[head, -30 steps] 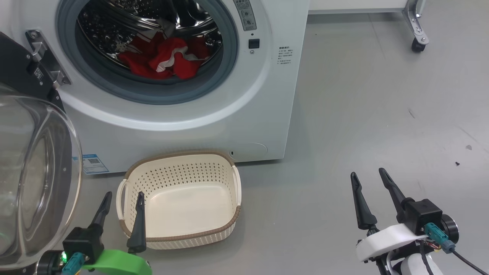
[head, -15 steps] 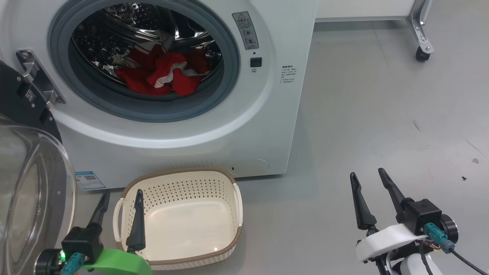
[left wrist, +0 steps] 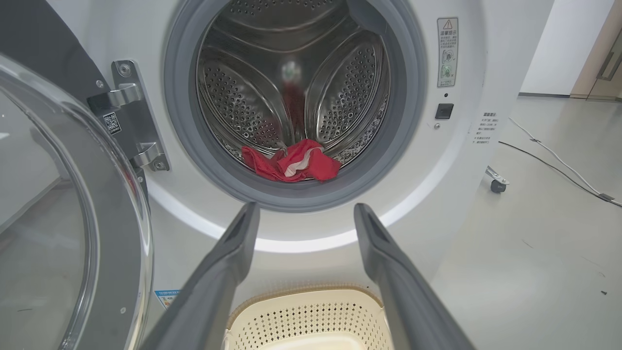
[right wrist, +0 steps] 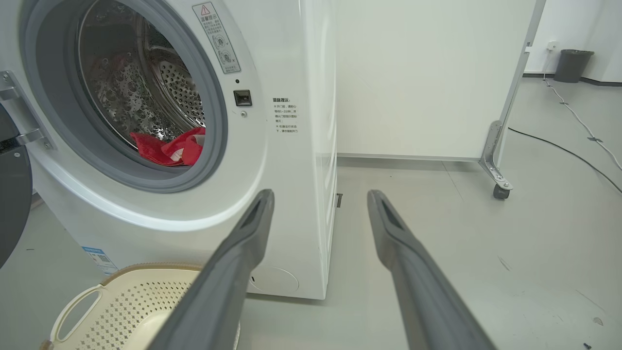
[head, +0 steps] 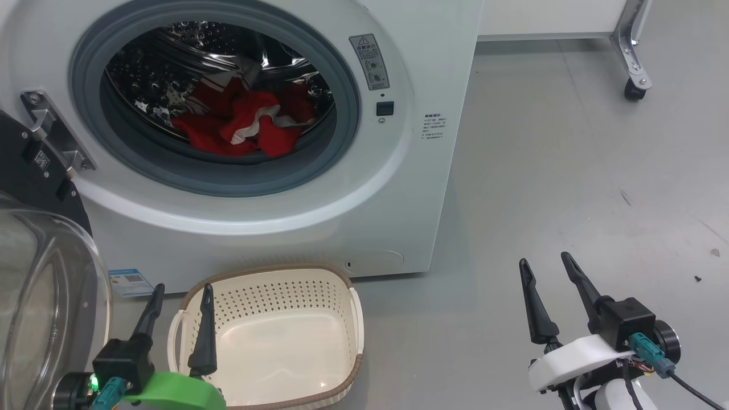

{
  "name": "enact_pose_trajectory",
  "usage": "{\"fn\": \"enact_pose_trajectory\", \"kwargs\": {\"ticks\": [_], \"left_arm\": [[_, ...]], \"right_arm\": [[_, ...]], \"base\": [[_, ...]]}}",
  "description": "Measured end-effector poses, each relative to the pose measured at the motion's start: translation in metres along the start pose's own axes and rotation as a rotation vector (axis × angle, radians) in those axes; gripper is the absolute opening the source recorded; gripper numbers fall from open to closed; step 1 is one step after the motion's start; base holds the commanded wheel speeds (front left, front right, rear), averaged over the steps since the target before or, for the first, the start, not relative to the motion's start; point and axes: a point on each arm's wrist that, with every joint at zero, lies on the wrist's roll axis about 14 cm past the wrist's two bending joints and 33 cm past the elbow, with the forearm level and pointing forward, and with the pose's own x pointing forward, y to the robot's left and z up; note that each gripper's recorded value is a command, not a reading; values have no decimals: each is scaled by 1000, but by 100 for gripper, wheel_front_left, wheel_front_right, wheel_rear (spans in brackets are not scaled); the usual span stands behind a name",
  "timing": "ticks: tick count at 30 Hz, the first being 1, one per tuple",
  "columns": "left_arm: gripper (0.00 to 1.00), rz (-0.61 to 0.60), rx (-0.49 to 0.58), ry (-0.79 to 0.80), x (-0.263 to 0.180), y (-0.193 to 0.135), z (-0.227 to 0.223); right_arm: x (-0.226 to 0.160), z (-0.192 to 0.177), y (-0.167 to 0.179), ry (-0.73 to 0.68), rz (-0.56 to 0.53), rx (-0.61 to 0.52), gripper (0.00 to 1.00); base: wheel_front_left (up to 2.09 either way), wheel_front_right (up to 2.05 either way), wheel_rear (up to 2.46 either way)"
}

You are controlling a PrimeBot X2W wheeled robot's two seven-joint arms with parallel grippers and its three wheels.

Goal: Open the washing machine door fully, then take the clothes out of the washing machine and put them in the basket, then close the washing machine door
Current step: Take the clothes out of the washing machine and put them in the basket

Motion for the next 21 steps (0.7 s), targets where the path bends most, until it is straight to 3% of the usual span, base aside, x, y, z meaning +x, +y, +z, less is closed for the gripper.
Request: {"fn": "enact_pose_trajectory", "kwargs": {"ticks": [21], "left_arm": [[100,12,1,16,-3,1,-4]], "right_arm": [[2,-2,4,6,14,1,100]], "base": [[0,0,0]]}}
